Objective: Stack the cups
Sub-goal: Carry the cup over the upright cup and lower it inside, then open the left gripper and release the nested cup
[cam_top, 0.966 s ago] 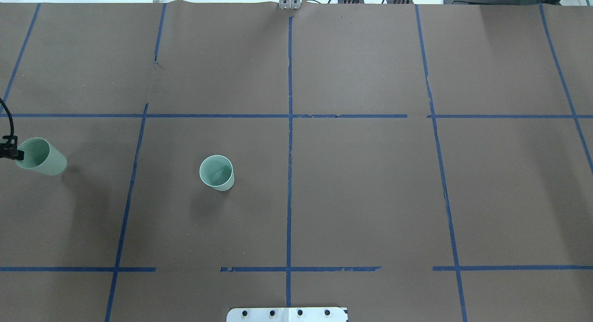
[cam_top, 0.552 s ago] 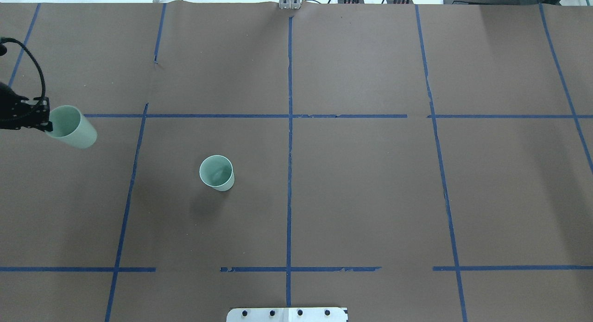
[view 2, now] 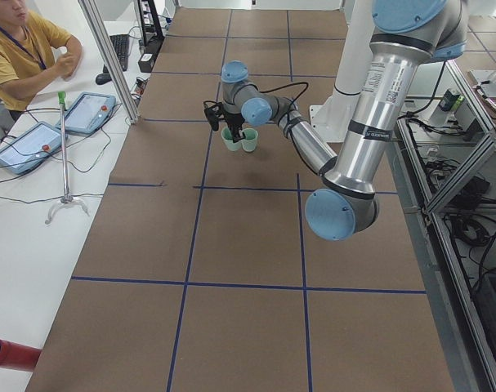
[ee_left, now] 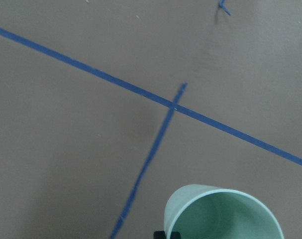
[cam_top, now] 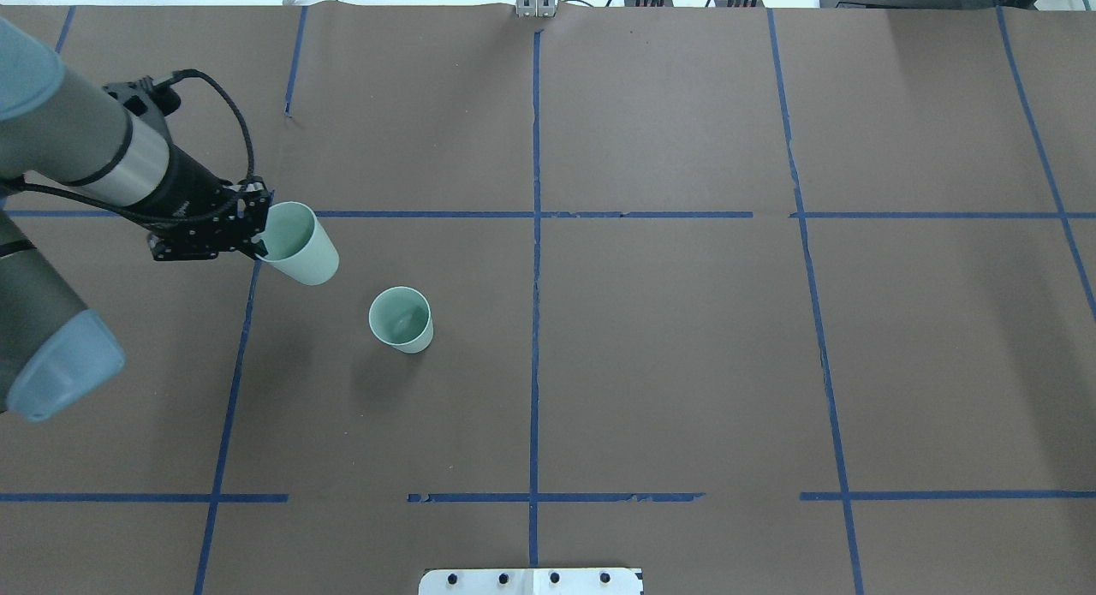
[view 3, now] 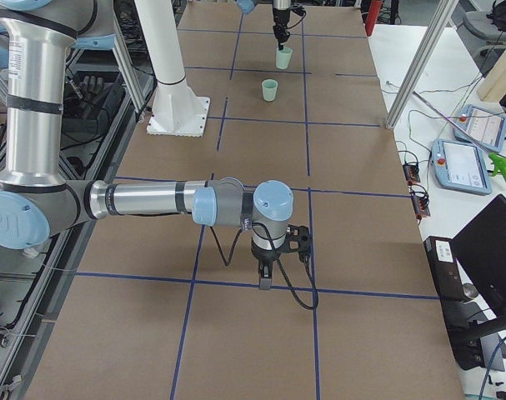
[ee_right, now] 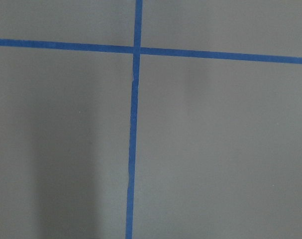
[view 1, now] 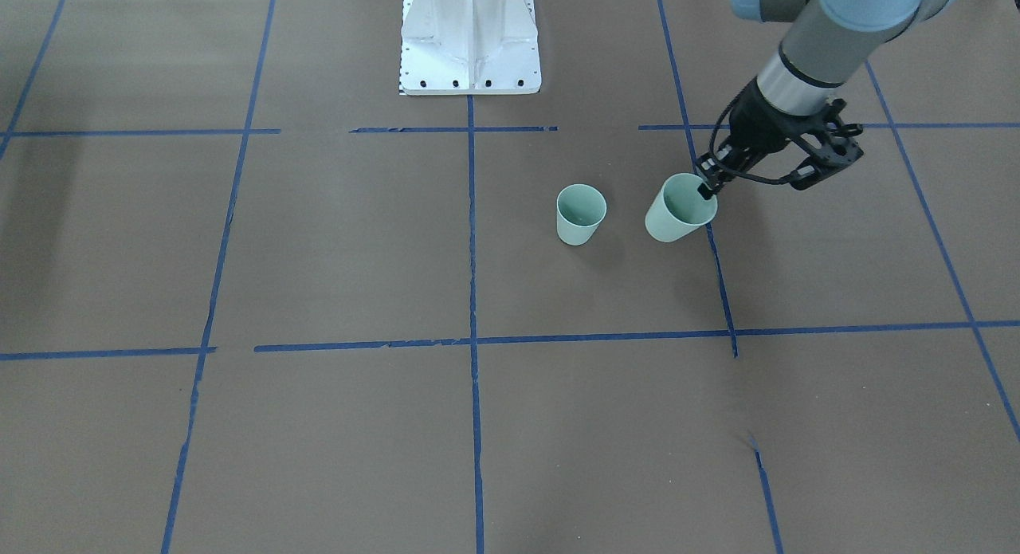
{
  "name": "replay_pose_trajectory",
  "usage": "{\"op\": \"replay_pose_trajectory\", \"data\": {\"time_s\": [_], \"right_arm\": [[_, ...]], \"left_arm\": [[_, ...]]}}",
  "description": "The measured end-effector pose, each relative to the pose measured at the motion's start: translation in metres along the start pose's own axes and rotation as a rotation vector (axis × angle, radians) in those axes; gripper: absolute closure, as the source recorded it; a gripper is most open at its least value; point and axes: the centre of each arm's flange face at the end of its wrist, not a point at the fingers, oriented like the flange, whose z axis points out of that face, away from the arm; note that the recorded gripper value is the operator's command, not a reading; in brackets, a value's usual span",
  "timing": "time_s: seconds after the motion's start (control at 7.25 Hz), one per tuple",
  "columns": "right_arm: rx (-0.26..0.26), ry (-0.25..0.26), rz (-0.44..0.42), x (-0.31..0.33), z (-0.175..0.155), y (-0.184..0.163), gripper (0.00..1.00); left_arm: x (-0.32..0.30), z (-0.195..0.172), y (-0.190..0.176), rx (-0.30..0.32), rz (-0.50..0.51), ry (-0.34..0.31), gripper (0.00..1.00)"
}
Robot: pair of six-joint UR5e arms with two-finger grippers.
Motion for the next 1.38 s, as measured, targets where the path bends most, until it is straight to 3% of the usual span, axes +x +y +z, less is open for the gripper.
{"op": "replay_pose_trajectory", "data": {"time_s": [0.28, 0.83, 0.97, 1.1, 1.24, 1.38], "right_arm": [[0.000, 0.000, 0.000, 0.000, 0.000, 0.000, 0.00], [0.000, 0.000, 0.000, 0.000, 0.000, 0.000, 0.00], [0.000, 0.000, 0.000, 0.000, 0.000, 0.000, 0.00], [0.000, 0.000, 0.000, 0.000, 0.000, 0.000, 0.00], [0.000, 0.000, 0.000, 0.000, 0.000, 0.000, 0.00], [0.000, 0.000, 0.000, 0.000, 0.000, 0.000, 0.00]], "left_arm": [[0.032, 0.021, 0.048, -0.024, -0.055, -0.042, 1.00], [0.044, 0.031, 0.073, -0.032, -0.067, -0.052, 1.00], [0.045, 0.031, 0.074, -0.033, -0.066, -0.051, 0.64], [0.046, 0.031, 0.074, -0.034, -0.066, -0.050, 0.08], [0.048, 0.031, 0.075, -0.035, -0.066, -0.048, 0.00], [0.050, 0.029, 0.076, -0.036, -0.065, -0.043, 0.00]]}}
